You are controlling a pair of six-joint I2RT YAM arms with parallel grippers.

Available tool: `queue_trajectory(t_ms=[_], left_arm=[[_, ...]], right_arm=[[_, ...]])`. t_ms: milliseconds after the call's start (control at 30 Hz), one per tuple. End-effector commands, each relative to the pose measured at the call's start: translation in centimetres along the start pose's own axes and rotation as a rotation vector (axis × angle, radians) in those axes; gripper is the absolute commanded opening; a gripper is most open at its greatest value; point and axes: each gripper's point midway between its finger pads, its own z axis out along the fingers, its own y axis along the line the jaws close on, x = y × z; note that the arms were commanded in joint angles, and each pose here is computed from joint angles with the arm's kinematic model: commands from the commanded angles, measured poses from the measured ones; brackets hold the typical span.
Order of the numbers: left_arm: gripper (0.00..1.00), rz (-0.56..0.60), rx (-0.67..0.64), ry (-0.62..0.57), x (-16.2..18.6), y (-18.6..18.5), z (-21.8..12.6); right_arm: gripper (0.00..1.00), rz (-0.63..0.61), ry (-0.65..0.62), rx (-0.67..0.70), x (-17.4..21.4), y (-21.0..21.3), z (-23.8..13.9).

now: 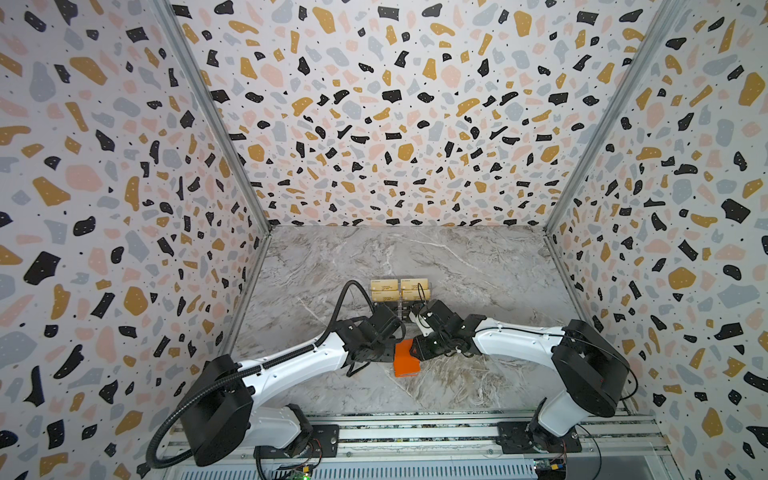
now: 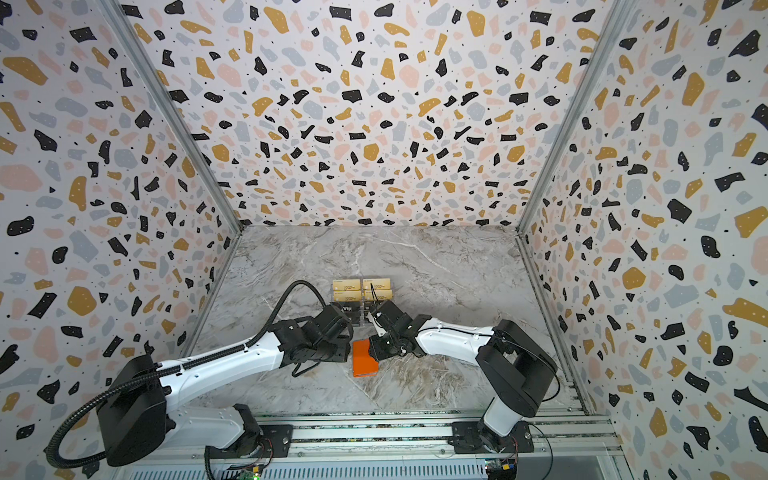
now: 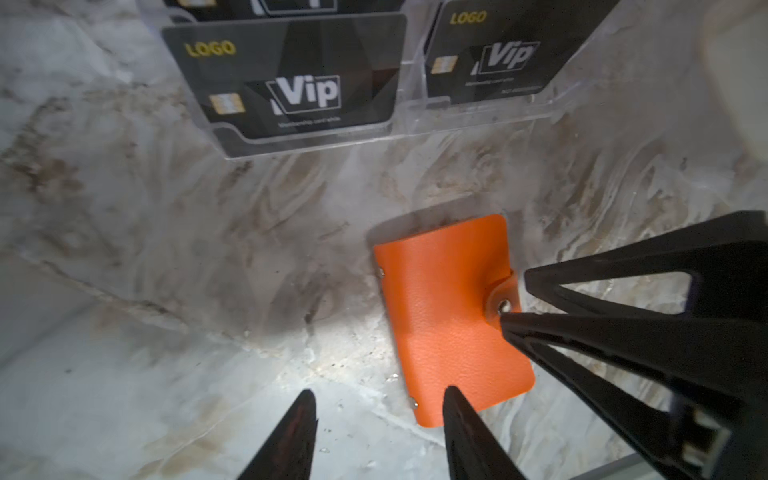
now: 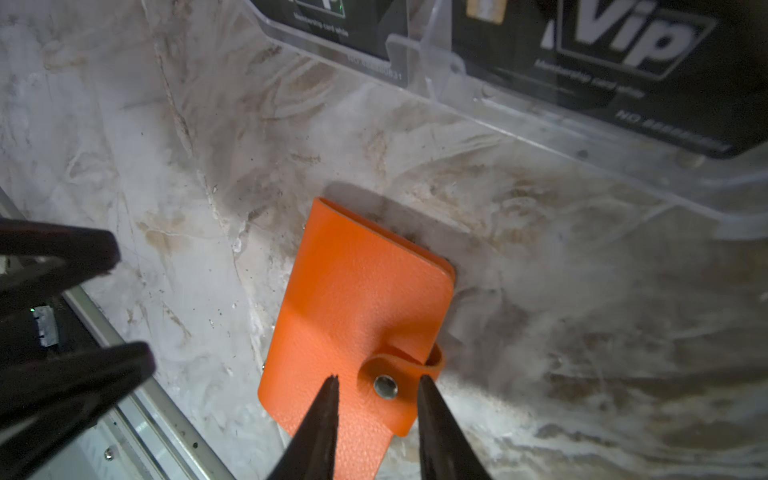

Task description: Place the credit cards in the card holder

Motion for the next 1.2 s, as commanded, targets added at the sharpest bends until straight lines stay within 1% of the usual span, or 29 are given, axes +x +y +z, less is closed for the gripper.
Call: queue_trajectory(t_ms=[0,100,400,600,900,1033,1067,1167], left_arm=[[0.51,-0.026,0.085,0.006,0.0,-1.7,0.9],[0.51,-0.031,0.114,0.021,0.3,-2.3,1.7],[0.51,-0.059,0.132,0.03,1.6,-1.7,3.3],[0.52,-0.102,0.193,0.033,2.0,-1.7,4.1],[0.51,-0.145,0.266,0.006,1.7,-1.3,4.5],[0.5,-0.17,0.336,-0.034,1.3,-1.3,4.4],[0.49,-0.199,0.35,-0.031,1.3,-1.3,4.4],[0.49,-0.199,0.4,-0.039,1.3,-1.7,4.2]], right_arm=[[0.33,-0.01,0.022,0.001,0.6,-0.3,0.2],[0.33,-0.015,0.038,0.031,1.1,-1.0,0.5],[0.31,0.004,0.073,0.061,2.8,-2.4,1.5],[0.28,0.008,0.08,0.094,3.6,-3.4,1.5],[0.27,0.018,0.097,0.119,4.6,-4.2,1.7],[0.27,0.015,0.117,0.123,5.1,-4.6,1.9],[0.26,0.017,0.117,0.123,5.1,-4.7,1.9],[0.26,0.019,0.119,0.106,5.2,-4.6,2.0]])
